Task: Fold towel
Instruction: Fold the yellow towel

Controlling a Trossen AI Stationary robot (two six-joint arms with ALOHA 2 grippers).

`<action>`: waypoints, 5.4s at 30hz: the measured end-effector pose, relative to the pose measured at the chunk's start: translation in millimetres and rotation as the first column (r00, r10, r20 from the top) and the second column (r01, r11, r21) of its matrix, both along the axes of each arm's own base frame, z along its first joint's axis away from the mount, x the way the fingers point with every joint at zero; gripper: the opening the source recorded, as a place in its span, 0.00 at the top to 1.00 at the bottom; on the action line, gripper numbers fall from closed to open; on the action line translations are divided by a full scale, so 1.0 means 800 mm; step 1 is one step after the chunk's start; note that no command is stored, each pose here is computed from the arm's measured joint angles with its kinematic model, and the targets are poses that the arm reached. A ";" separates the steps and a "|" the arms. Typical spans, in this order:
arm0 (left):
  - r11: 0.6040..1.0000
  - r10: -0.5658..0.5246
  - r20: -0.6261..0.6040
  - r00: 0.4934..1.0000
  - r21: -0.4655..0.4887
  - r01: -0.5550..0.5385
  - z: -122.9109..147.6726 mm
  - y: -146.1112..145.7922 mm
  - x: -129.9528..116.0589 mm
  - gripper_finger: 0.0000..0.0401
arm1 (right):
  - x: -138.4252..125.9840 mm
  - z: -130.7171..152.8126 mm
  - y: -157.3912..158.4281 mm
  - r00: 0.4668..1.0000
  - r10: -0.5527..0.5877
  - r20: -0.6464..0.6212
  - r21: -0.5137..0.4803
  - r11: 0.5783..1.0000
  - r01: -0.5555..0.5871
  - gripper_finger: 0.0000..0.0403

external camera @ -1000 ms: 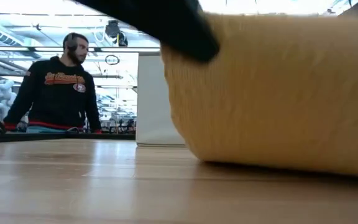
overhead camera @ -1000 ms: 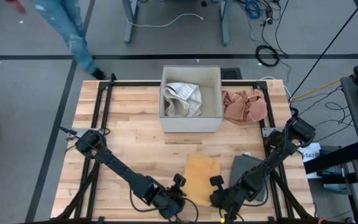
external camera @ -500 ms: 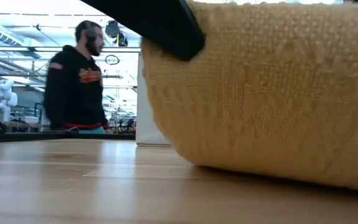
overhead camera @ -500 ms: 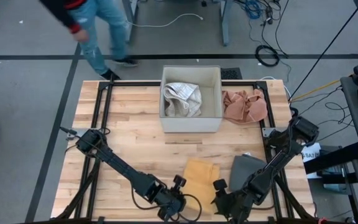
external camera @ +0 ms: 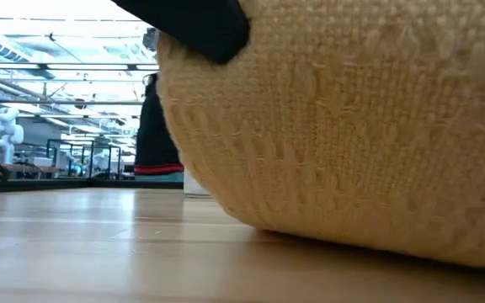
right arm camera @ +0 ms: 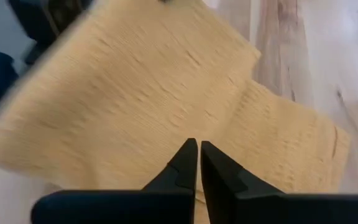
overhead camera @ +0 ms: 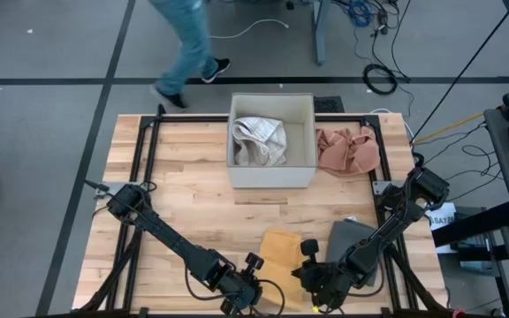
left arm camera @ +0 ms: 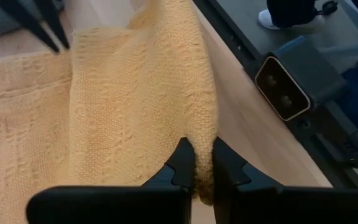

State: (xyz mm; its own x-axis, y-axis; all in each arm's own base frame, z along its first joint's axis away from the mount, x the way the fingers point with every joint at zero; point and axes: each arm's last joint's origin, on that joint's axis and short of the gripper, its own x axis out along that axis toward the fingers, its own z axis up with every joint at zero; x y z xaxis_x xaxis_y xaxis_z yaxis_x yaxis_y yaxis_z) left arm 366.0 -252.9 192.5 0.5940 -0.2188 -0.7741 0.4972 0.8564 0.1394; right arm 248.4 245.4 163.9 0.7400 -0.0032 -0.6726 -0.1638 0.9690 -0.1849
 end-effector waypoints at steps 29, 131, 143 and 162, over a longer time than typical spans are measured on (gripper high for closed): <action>0.999 -0.028 -0.015 0.999 0.016 0.028 -0.001 -0.001 -0.003 0.95 | 0.027 -0.026 -0.007 0.997 -0.046 0.061 -0.070 0.996 0.050 1.00; 0.844 0.530 0.121 0.839 0.017 -0.536 0.033 0.160 0.065 0.95 | -0.027 -0.072 0.018 0.970 -0.224 -0.092 -0.010 0.975 0.224 1.00; 0.860 0.510 0.056 0.858 -0.028 -0.509 0.012 0.179 0.080 0.93 | -0.007 -0.067 0.025 0.992 -0.113 -0.056 0.069 0.991 0.117 1.00; 0.870 0.493 0.059 0.868 -0.017 -0.493 -0.022 0.179 0.096 0.88 | -0.016 -0.025 0.019 0.992 -0.014 -0.126 0.141 0.989 0.032 1.00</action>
